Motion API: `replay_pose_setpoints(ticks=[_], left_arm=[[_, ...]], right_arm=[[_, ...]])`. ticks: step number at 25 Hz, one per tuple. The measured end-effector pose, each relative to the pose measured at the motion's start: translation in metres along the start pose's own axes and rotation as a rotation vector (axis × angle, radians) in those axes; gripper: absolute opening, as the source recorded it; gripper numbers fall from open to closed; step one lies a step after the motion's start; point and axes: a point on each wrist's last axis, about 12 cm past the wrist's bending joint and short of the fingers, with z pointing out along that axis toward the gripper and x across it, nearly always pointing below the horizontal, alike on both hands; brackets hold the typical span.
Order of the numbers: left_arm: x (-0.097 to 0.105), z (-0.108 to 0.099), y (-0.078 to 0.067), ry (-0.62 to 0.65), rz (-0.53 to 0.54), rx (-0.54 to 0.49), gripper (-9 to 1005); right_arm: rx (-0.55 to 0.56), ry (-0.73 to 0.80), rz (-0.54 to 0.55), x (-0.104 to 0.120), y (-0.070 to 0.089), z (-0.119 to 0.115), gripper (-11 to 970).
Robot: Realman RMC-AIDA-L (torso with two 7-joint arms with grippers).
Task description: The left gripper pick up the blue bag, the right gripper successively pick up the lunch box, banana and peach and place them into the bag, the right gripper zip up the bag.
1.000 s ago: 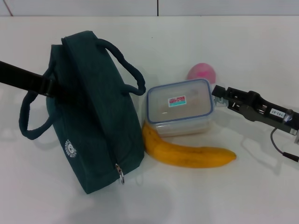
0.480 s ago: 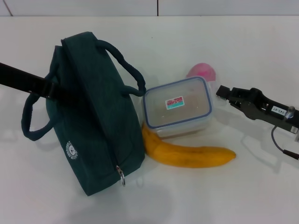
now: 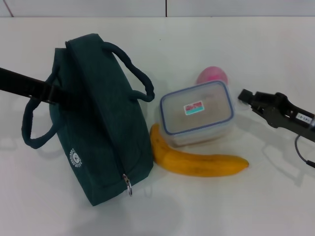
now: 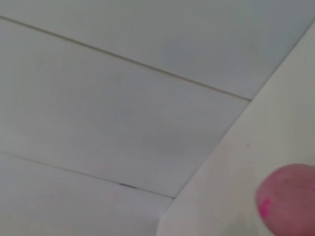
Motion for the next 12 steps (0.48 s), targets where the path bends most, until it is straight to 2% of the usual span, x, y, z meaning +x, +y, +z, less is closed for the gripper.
replay_pose_setpoints(ticks=[7, 12], left_arm=[[0.002, 0.001, 0.0, 0.0, -0.003, 0.004, 41], [0.002, 0.001, 0.0, 0.0, -0.003, 0.004, 41]], right_arm=[[0.073, -0.03, 0.033, 0.008, -0.014, -0.018, 56], [0.087, -0.031, 0.035, 0.011, -0.016, -0.02, 55]])
